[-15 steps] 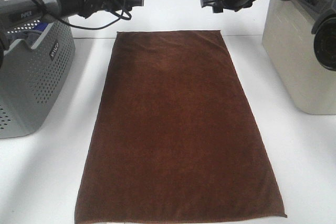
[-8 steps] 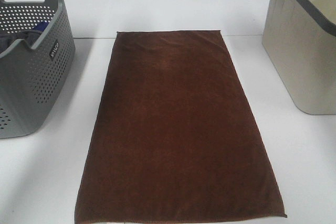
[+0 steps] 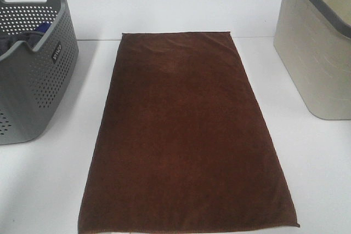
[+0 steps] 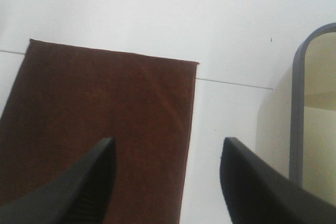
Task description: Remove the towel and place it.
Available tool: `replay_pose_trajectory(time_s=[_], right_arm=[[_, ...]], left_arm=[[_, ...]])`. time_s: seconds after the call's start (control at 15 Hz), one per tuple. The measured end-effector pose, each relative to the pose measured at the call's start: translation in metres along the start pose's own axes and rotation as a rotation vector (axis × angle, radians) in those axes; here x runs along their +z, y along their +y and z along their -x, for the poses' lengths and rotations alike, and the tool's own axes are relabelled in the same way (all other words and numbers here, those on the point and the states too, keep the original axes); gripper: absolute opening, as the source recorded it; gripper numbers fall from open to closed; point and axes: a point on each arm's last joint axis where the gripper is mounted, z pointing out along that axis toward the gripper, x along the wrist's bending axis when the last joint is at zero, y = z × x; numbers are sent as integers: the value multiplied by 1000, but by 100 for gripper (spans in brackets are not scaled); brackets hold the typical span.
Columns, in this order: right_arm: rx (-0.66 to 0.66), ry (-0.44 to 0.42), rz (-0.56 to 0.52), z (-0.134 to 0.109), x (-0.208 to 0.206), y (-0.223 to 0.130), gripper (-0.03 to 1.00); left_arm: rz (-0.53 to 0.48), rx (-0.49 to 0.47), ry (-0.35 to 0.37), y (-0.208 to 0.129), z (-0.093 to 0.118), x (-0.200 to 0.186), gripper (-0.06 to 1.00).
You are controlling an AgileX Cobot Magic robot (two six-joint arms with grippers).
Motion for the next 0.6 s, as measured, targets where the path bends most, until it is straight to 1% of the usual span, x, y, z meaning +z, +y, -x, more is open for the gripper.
replay_pose_trajectory(time_s=[0.07,0.13,0.2,0.27,0.47,0.6], right_arm=[[5,14,31,-1,-17,4,57],[7,21,59,-2,-33,7,57],[-1,16,83,-1,-57,7,57],[-3,16,80,0,-71,3,57],[-3,13,14,1,-101,-23,57],[-4,10,-53,3,-118,-52,57]], left_arm=[[-42,5,12,-3,-3,-9,57],[-48,18,15,-2,-5,-18,57],[-18,31,5,1,-9,-38,57],[10,30,-2,5,-12,-54,57],[85,33,-52,5,-25,-112,57],[63,49,-56,-15,-35,-142,57]])
